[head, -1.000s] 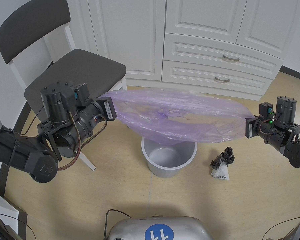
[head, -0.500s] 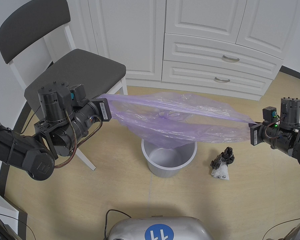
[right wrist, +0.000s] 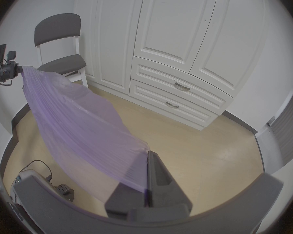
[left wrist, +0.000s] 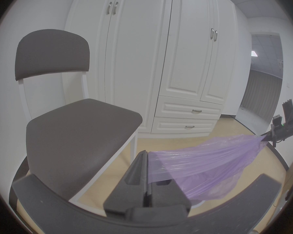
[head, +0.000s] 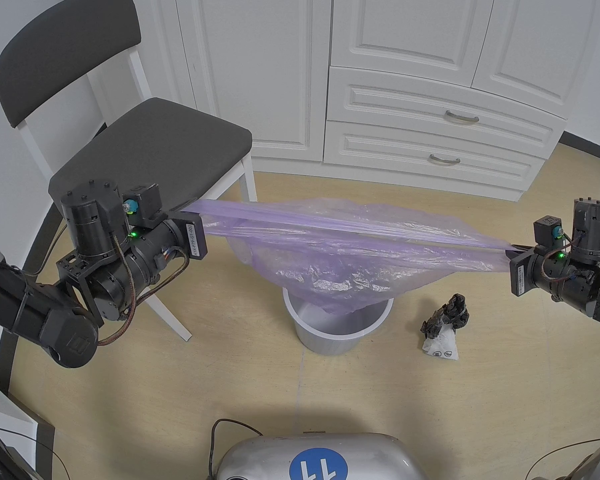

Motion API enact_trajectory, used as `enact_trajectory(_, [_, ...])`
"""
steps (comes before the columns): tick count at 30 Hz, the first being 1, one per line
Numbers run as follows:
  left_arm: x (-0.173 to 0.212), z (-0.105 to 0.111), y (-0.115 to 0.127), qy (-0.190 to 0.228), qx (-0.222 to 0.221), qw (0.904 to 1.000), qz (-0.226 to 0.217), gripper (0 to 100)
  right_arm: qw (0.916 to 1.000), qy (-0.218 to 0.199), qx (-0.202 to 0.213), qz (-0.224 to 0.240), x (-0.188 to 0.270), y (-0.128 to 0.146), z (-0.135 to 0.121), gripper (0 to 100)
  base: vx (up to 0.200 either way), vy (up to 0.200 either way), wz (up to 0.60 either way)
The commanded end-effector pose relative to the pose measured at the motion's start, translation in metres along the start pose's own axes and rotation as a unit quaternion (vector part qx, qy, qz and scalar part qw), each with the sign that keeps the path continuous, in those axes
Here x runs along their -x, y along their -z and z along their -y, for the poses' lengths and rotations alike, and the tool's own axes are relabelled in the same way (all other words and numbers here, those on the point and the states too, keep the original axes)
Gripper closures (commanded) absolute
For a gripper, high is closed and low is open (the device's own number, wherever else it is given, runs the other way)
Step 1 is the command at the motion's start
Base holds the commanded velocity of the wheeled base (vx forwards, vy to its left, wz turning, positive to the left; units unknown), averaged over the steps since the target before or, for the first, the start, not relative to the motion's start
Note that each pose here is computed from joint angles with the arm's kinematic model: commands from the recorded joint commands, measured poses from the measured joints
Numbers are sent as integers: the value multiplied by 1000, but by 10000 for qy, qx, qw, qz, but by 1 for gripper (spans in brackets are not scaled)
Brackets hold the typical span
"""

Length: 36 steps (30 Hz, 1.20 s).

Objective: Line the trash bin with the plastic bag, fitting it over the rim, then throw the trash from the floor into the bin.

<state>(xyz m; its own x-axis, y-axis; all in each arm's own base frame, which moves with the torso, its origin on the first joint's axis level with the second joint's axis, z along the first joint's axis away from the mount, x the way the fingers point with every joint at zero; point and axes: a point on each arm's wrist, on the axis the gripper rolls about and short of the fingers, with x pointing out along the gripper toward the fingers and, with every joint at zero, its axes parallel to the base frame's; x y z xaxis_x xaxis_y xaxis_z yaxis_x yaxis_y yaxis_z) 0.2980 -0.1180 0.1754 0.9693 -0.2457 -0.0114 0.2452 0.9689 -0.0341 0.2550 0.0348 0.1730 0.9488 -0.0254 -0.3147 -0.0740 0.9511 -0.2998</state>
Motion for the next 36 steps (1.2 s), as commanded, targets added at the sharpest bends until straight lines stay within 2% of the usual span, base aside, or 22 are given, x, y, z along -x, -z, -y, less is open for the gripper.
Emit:
enact_trajectory(1, [-1, 0, 2, -4, 10, 10000, 87, 100, 10000, -1, 3, 63, 2, -2, -1, 100, 0, 0, 0])
enact_trajectory(3, [-3, 2, 2, 45, 19, 9999, 154, 100, 10000, -23, 8, 94, 3, -3, -2, 100, 0, 0, 0])
enact_trajectory(7, [-6, 29, 8, 395, 83, 9988, 260, 100, 9995, -244, 73, 193, 9, -6, -15, 100, 0, 0, 0])
enact_trajectory(8, [-6, 29, 8, 395, 83, 9988, 260, 100, 9995, -244, 73, 193, 9, -6, -15, 100, 0, 0, 0])
enact_trajectory(9, [-6, 45, 13, 588, 80, 9977, 320, 100, 9990, -363, 135, 219, 13, -5, -23, 100, 0, 0, 0])
enact_trajectory(11, [-6, 63, 14, 702, 139, 9960, 529, 100, 9974, -549, 174, 438, 22, -7, -33, 100, 0, 0, 0])
enact_trajectory(12, [-6, 64, 14, 710, 145, 9959, 543, 100, 9972, -568, 179, 452, 23, -8, -34, 100, 0, 0, 0])
enact_trajectory(14, [-5, 87, 10, 796, 271, 9930, 830, 100, 9940, -744, 183, 781, 31, -9, -44, 100, 0, 0, 0])
enact_trajectory(19, [9, 120, 10, 1102, 362, 9897, 837, 100, 9875, -967, 177, 1232, 39, -12, -66, 100, 0, 0, 0])
enact_trajectory(23, [18, 137, 12, 1279, 419, 9876, 806, 100, 9861, -1066, 186, 1259, 39, -13, -81, 100, 0, 0, 0])
enact_trajectory(26, [18, 140, 13, 1324, 418, 9871, 796, 100, 9855, -1130, 197, 1247, 39, -13, -85, 100, 0, 0, 0])
enact_trajectory(27, [18, 150, 20, 1451, 511, 9855, 722, 100, 9824, -1425, 123, 1201, 35, -10, -104, 100, 0, 0, 0])
enact_trajectory(29, [18, 157, 24, 1525, 601, 9840, 703, 100, 9794, -1618, 4, 1208, 32, -9, -119, 100, 0, 0, 0])
enact_trajectory(36, [18, 172, 42, 1594, 564, 9841, 550, 100, 9711, -1900, -315, 1411, 2, 3, -165, 100, 0, 0, 0])
